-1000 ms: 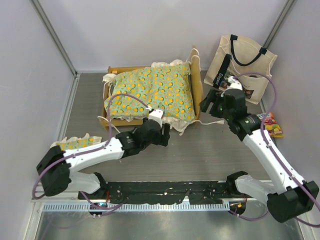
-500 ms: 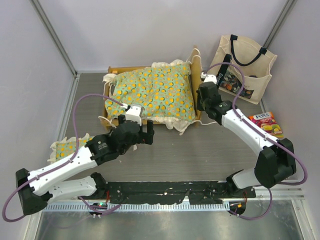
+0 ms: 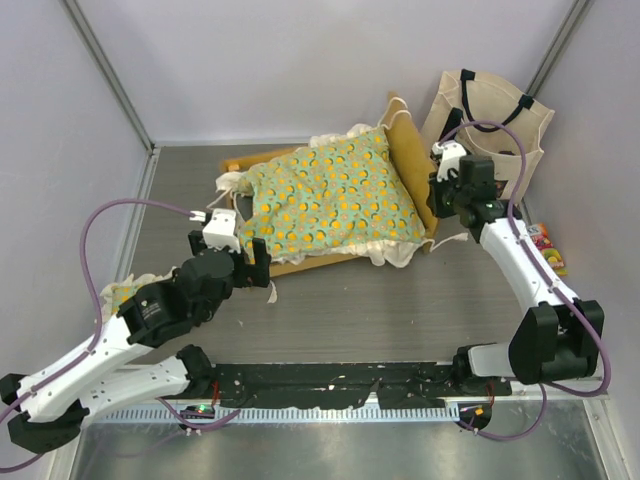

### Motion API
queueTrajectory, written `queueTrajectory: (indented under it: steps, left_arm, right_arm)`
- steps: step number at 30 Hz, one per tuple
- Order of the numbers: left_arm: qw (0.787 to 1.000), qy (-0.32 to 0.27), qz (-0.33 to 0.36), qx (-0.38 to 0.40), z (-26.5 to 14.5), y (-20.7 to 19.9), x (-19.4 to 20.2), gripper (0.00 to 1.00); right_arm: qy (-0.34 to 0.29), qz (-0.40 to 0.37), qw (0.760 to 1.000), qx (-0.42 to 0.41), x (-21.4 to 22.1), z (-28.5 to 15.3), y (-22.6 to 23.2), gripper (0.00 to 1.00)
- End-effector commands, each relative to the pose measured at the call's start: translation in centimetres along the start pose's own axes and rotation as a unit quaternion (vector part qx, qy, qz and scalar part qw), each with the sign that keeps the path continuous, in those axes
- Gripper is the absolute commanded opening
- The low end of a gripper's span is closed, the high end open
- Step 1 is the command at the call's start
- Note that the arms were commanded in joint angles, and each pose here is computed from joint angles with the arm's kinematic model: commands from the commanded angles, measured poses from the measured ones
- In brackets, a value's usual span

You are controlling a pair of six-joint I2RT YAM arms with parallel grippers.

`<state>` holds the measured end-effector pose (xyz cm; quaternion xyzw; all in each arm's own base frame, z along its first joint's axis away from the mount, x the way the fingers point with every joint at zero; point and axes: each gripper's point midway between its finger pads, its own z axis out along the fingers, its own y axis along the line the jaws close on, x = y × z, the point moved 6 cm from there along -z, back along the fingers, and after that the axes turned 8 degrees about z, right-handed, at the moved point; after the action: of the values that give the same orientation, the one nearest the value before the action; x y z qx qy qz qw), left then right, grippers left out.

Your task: Set up the pet bed

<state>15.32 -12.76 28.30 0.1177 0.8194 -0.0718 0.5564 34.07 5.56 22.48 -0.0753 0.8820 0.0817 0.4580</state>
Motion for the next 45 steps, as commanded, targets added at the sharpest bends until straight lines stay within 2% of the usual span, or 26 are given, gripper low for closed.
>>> queueTrajectory:
  steps: [1, 2, 7, 8, 11, 13, 15, 17, 18, 19, 21, 22, 24, 25, 27, 28, 29, 31, 32, 34, 35, 36, 38, 41, 43, 45]
  left_arm:
    - [1.0, -0.013, 0.014, -0.022, -1.1, 1.5, -0.9, 1.0]
    - [1.0, -0.013, 0.016, -0.024, -1.1, 1.6, -0.8, 1.0]
    - [0.999, -0.009, 0.031, -0.03, -1.1, 1.7, -1.0, 1.0]
    - [0.999, -0.008, 0.034, -0.033, -1.1, 1.8, -1.0, 1.0]
    - [0.999, -0.005, 0.039, -0.037, -1.1, 1.8, -1.0, 1.0]
    - [0.999, -0.006, 0.038, -0.036, -1.1, 1.8, -1.1, 1.0]
    - [0.998, -0.005, 0.04, -0.038, -1.2, 2.0, -1.0, 1.0]
    - [0.998, -0.006, 0.04, -0.041, -1.2, 2.1, -0.9, 1.0]
    - [0.998, -0.006, 0.036, -0.043, -1.2, 2.2, -0.9, 1.0]
    - [0.998, -0.006, 0.034, -0.044, -1.2, 2.2, -0.9, 1.0]
    - [0.998, -0.007, 0.031, -0.047, -1.2, 2.2, -0.7, 1.0]
    - [0.998, -0.007, 0.031, -0.047, -1.1, 2.2, -0.6, 1.0]
    - [0.998, -0.005, 0.033, -0.05, -0.8, 2.0, -0.6, 1.0]
    - [0.998, -0.003, 0.034, -0.051, -0.7, 2.0, -0.6, 1.0]
    - [0.997, 0.006, 0.041, -0.058, -0.4, 2.0, -0.6, 1.0]
    - [0.997, 0.008, 0.039, -0.061, -0.3, 1.9, -0.6, 1.0]
    - [0.997, 0.012, 0.042, -0.064, -0.3, 2.0, -0.6, 1.0]
    - [0.997, 0.016, 0.044, -0.068, -0.2, 2.0, -0.5, 1.0]
    - [0.997, 0.016, 0.04, -0.072, 0.0, 2.1, -0.4, 1.0]
    - [0.997, 0.016, 0.035, -0.07, 0.1, 2.0, -0.4, 1.0]
    - [0.997, 0.017, 0.031, -0.073, 0.3, 2.1, -0.3, 1.0]
    - [0.997, 0.018, 0.03, -0.072, 0.4, 2.2, -0.3, 1.0]
    - [0.997, 0.025, 0.027, -0.071, 0.6, 2.2, -0.2, 1.0]
    - [0.997, 0.031, 0.022, -0.066, 1.0, 2.1, 0.0, 1.0]
    - [0.997, 0.034, 0.021, -0.063, 1.2, 2.1, 0.0, 1.0]
    - [0.997, 0.046, 0.018, -0.055, 1.8, 1.9, 0.3, 1.0]
  right_arm:
    - [-0.136, -0.208, 0.948, -0.198, -5.8, -5.2, 2.5, 0.01]
    - [-0.103, -0.216, 0.946, -0.218, -4.5, -5.3, 2.5, 0.01]
    - [-0.08, -0.285, 0.915, -0.274, -4.1, -4.7, 2.9, 0.01]
    - [-0.087, -0.311, 0.903, -0.284, -4.2, -4.6, 3.0, 0.01]
    - [-0.096, -0.333, 0.889, -0.299, -4.7, -2.5, 2.3, 0.01]
    - [-0.103, -0.338, 0.887, -0.297, -6.3, -1.5, 1.8, 0.01]
    - [-0.092, -0.318, 0.903, -0.274, -7.4, 0.9, 0.9, 0.01]
    - [-0.096, -0.283, 0.927, -0.228, -8.9, 3.1, 0.0, 0.14]
    - [-0.09, -0.225, 0.952, -0.188, -10.0, 3.2, -0.5, 0.19]
    - [-0.093, -0.201, 0.962, -0.161, -10.5, 3.4, -1.0, 0.39]
    - [-0.125, -0.142, 0.975, -0.121, -12.1, 3.7, -1.2, 0.42]
    - [-0.135, -0.117, 0.981, -0.077, -12.6, 3.8, -1.9, 0.47]
    - [-0.168, -0.087, 0.982, -0.028, -14.3, 3.3, -2.2, 0.52]
    - [-0.169, -0.04, 0.985, 0.011, -14.6, 2.9, -2.8, 0.55]
    - [-0.183, 0.0, 0.982, 0.046, -16.3, 1.1, -3.2, 0.58]
    - [-0.167, 0.032, 0.983, 0.063, -16.1, 0.0, -3.3, 0.6]
    - [-0.172, 0.057, 0.977, 0.114, -16.5, -1.3, -4.3, 0.6]
    - [-0.187, 0.086, 0.966, 0.154, -17.0, -5.0, -4.5, 0.6]
    - [-0.21, 0.141, 0.951, 0.175, -17.2, -6.8, -4.7, 0.61]
    - [-0.21, 0.173, 0.945, 0.182, -15.0, -7.8, -4.5, 0.6]
    - [-0.251, 0.216, 0.929, 0.167, -15.0, -11.4, -3.6, 0.61]
    - [-0.236, 0.242, 0.927, 0.162, -12.8, -11.1, -3.3, 0.61]
    - [-0.252, 0.27, 0.922, 0.117, -11.1, -14.3, -1.8, 0.63]
    - [-0.165, 0.319, 0.932, 0.049, -5.6, -13.3, 0.7, 0.63]
    - [-0.072, 0.357, 0.93, 0.049, -1.3, -12.3, 1.8, 0.61]
    - [-0.022, 0.374, 0.925, 0.06, 2.6, -11.0, 2.2, 0.6]
